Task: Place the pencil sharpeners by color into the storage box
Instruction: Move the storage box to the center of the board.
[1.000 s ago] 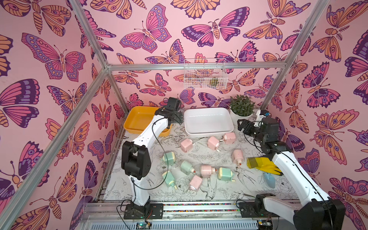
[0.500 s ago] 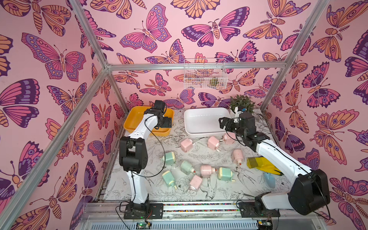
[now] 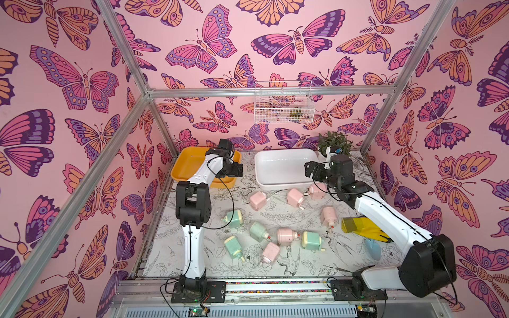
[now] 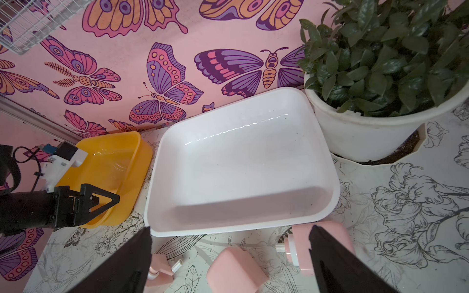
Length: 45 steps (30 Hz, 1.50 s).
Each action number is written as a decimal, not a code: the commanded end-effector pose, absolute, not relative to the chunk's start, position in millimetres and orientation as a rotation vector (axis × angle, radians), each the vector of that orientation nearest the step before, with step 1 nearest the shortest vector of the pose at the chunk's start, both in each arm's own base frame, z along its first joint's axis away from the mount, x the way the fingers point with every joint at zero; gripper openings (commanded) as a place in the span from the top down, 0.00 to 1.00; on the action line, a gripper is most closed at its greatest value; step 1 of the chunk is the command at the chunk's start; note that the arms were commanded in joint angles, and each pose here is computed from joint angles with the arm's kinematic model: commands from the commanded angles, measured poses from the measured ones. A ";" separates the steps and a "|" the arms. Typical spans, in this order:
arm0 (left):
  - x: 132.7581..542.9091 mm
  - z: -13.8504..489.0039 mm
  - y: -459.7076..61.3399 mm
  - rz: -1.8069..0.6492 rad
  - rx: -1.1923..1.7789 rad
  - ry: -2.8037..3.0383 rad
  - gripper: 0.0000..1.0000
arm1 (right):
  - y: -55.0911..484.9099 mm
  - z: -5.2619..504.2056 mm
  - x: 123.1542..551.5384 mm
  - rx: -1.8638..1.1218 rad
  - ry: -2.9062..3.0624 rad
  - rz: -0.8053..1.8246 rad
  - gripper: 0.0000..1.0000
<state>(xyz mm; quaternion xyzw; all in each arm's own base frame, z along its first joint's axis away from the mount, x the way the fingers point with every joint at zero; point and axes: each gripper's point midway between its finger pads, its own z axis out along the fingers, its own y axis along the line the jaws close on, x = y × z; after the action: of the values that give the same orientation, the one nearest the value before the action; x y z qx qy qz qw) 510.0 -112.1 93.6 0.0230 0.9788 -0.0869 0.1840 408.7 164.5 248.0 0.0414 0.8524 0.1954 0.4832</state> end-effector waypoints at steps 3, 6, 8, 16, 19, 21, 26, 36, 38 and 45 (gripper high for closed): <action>498.2 76.8 -142.3 -0.342 0.093 2.830 0.18 | 161.5 257.4 404.8 0.094 2.060 0.448 0.01; 501.9 71.8 -141.0 -0.272 0.090 2.831 0.29 | 160.1 255.6 404.5 0.101 2.062 0.444 0.01; 504.2 68.7 -136.3 -0.227 0.067 2.835 0.40 | 159.2 255.0 403.1 0.103 2.063 0.440 0.01; 505.8 72.3 -141.0 -0.240 0.007 2.831 0.72 | 150.7 253.4 397.6 0.114 2.062 0.401 0.01; 504.1 71.8 -147.3 -0.248 -0.028 2.835 0.77 | 150.6 254.4 396.4 0.116 2.058 0.404 0.01; 503.2 71.7 -151.7 -0.257 -0.049 2.836 0.80 | 149.6 254.9 395.9 0.117 2.056 0.404 0.01; 503.5 68.3 -157.7 -0.251 -0.118 2.840 0.88 | 148.4 255.4 394.8 0.117 2.054 0.398 0.01; 498.8 70.0 -185.1 -0.301 -0.086 2.842 0.98 | 144.1 254.8 391.4 0.117 2.053 0.376 0.01; 499.3 69.6 -189.1 -0.300 -0.080 2.840 0.99 | 143.4 255.3 390.6 0.118 2.050 0.374 0.01; 501.9 76.7 -210.7 -0.344 -0.038 2.818 1.00 | 142.3 253.9 388.9 0.116 2.052 0.370 0.01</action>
<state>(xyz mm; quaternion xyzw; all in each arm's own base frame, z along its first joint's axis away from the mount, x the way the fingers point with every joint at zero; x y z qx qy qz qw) 507.4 -189.3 79.2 -0.0203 0.9818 -0.0881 0.1670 393.6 144.7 250.8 0.0506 0.8512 0.1618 0.4966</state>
